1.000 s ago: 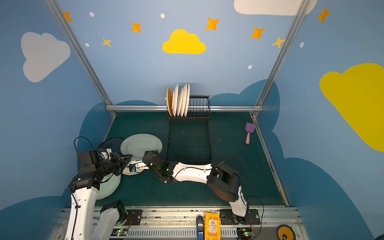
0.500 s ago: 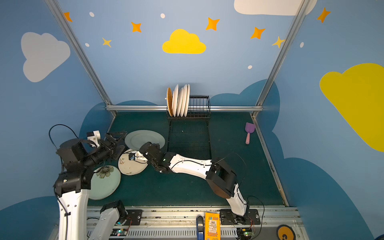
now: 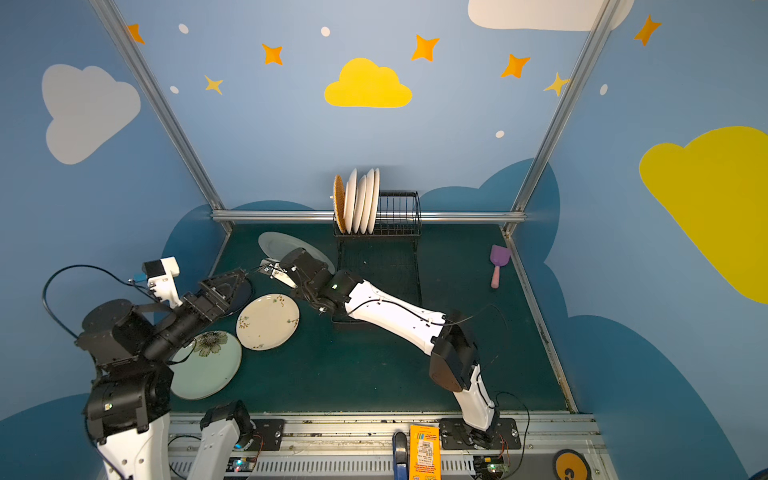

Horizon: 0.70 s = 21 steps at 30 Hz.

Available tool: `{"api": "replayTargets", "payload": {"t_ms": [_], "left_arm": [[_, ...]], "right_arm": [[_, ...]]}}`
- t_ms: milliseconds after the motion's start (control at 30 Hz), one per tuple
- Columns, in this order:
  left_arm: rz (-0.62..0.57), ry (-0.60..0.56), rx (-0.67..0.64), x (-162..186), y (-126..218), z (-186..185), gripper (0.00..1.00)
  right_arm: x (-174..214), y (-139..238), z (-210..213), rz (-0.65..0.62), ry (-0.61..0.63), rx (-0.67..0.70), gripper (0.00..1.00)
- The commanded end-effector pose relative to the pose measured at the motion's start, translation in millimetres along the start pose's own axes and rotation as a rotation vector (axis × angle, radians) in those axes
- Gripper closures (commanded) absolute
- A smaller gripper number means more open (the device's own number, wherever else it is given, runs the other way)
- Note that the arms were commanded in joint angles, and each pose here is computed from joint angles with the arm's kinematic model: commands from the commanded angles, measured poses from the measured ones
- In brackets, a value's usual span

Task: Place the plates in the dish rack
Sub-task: 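Lift the pale green plate with right gripper toward the rack while left gripper withdraws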

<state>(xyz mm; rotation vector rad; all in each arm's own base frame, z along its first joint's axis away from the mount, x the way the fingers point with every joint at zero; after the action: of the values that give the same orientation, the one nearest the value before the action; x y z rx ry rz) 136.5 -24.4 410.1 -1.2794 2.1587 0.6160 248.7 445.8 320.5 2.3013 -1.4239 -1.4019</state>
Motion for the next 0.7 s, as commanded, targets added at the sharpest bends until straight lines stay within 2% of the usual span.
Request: {"api": "replayTargets", "payload": {"t_ms": [0, 167, 333, 467, 667], "left_arm": [[0.051, -0.135, 0.075, 10.6, -4.3, 3.3, 0.00], [0.077, -0.187, 0.179, 21.2, -8.8, 5.4, 0.00], [0.093, -0.206, 0.297, 26.4, -12.1, 2.3, 0.00], [0.079, -0.188, 0.295, 29.3, -20.7, 13.3, 0.00], [0.092, -0.153, 0.319, 32.0, -40.3, 26.1, 0.00]], "right_arm": [[-47.4, 78.0, -58.5, -0.260, -0.229, 0.050, 1.00], [-51.2, 120.4, -93.8, -0.362, -0.404, 0.020, 1.00], [-52.4, 156.3, -121.6, -0.417, -0.502, -0.009, 1.00], [-46.8, 193.6, -149.3, -0.476, -0.610, -0.033, 1.00], [-16.4, 242.8, -198.2, -0.547, -0.832, -0.091, 1.00]]}}
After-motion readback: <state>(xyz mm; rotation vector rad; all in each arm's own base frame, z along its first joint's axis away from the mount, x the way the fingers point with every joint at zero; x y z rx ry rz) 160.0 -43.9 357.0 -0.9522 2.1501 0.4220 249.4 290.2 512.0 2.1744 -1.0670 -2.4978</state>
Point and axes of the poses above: each gripper's point midway between its finger pads, its own y axis back along the fingers, its own z axis along the line the jaws close on, x = y × z, the point moved 8 cm from there along y, back along the fingers, and after that the axes turned 1 degree about y, right-handed, at the moved point
